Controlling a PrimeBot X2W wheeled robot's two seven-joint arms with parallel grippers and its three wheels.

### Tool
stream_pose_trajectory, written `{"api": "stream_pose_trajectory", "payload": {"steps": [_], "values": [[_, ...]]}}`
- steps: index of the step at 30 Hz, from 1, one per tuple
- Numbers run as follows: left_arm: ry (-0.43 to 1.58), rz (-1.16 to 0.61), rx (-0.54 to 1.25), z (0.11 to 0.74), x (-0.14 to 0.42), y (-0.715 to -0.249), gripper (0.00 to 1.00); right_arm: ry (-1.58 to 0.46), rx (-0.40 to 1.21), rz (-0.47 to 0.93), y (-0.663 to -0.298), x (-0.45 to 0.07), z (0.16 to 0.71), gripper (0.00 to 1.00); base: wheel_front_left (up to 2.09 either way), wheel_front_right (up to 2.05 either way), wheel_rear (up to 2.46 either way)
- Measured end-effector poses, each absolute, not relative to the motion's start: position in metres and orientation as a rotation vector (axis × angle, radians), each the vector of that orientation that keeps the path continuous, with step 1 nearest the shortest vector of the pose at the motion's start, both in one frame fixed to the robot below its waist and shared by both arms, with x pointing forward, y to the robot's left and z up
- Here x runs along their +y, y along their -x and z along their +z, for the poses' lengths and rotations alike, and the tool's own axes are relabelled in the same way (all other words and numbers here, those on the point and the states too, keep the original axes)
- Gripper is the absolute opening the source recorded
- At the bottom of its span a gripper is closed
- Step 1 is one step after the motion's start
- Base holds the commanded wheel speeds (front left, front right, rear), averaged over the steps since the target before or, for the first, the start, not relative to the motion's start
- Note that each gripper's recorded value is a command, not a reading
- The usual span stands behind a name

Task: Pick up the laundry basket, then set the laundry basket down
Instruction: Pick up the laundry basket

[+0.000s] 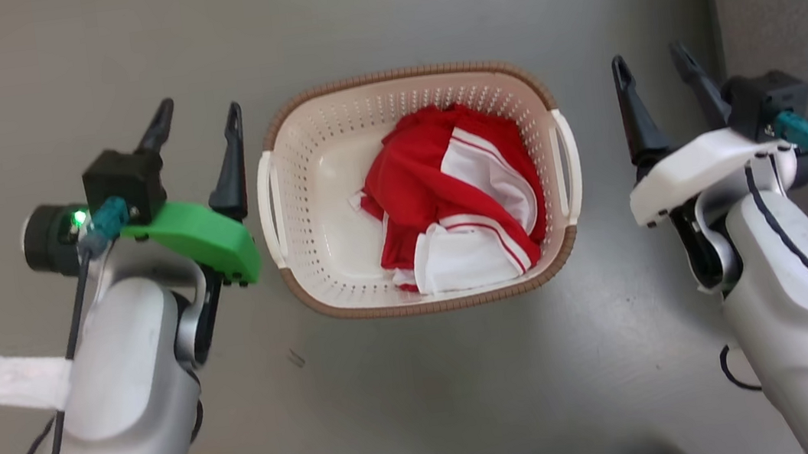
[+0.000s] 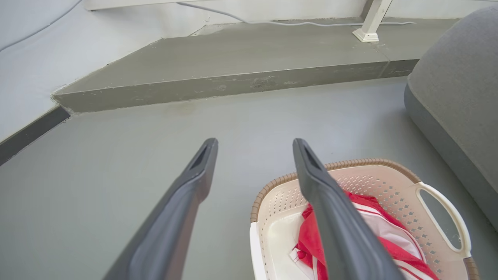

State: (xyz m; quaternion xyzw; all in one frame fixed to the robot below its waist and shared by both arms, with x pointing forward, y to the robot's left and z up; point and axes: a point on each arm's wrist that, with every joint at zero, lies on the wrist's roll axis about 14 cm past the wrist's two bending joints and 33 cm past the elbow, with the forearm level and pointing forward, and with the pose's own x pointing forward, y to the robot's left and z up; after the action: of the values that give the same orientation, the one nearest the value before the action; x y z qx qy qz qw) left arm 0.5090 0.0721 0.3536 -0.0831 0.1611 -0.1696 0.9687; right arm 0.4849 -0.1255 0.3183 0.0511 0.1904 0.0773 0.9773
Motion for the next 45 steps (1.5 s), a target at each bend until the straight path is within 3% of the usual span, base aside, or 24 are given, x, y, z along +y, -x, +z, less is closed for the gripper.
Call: {"api": "stream_pose_trajectory", "payload": {"steps": [7, 24, 45], "values": [[0.170, -0.352, 0.450, 0.299, 0.068, -0.521, 1.00, -0.068, 0.469, 0.216, -0.497, -0.113, 0.274, 1.00, 0.00, 0.00, 0.00], [0.164, -0.401, 0.758, 0.185, 0.060, -0.481, 1.00, -0.056, 0.745, 0.240, -0.456, -0.110, 0.176, 1.00, 0.00, 0.00, 0.00], [0.155, -0.432, 0.895, 0.133, 0.050, -0.484, 1.00, -0.043, 0.854, 0.264, -0.445, -0.111, 0.133, 1.00, 0.00, 0.00, 0.00]]}}
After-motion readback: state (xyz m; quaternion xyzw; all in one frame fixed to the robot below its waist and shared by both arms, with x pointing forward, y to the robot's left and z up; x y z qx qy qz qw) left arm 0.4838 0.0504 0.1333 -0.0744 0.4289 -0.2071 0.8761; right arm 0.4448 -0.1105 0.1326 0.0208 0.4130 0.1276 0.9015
